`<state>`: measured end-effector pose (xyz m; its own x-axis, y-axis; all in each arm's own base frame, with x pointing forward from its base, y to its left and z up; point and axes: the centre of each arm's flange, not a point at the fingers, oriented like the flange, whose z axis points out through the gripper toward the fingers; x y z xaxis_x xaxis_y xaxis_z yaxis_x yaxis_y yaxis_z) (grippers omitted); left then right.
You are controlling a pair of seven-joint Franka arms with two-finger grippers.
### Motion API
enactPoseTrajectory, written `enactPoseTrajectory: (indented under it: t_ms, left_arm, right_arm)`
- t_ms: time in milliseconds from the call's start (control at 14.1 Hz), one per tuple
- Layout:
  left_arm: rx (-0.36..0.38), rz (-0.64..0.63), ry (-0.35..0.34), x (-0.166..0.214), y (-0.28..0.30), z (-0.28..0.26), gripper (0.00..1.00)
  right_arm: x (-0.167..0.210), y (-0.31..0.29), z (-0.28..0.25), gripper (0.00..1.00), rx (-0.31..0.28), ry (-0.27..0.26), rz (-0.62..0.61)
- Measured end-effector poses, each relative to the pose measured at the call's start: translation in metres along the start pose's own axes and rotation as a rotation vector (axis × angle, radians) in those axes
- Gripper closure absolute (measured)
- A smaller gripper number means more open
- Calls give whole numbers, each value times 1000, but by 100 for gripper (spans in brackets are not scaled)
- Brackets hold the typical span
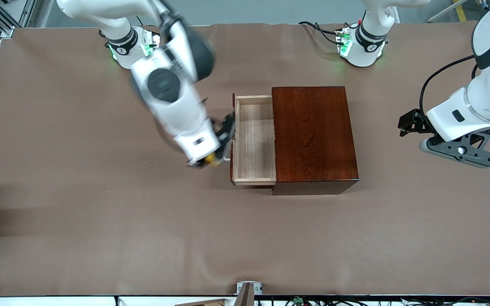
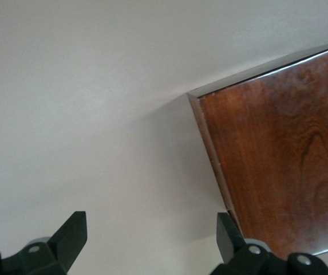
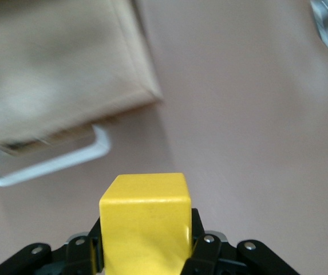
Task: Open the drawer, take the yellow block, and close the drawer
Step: 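Lift the yellow cube out and carry it away with the right gripper, then move the left gripper to the drawer front while the right gripper holds the cube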
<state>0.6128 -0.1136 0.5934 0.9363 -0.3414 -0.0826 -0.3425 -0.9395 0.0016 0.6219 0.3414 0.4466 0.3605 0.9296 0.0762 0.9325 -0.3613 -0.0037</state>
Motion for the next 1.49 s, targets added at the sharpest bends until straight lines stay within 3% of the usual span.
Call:
enactPoseTrajectory:
  t_ms: [355,852,1065,1348,1490]
  left_arm:
    - [-14,45,11,4,26,-2,0]
    - [-44,212,27,6,119,-8,0]
    - [-53,263,30,4,147,-11,0]
    - [-57,288,32,2,160,-11,0]
    - [-59,354,54,0,199,-14,0]
  right_arm:
    - [-152,131,3,44,2,-21,285]
    - [-308,192,35,44,66,-85,676]
    - [-340,198,51,44,75,-118,844]
    - [-342,205,87,44,31,-148,1035]
    - [-343,207,116,44,31,-162,1122]
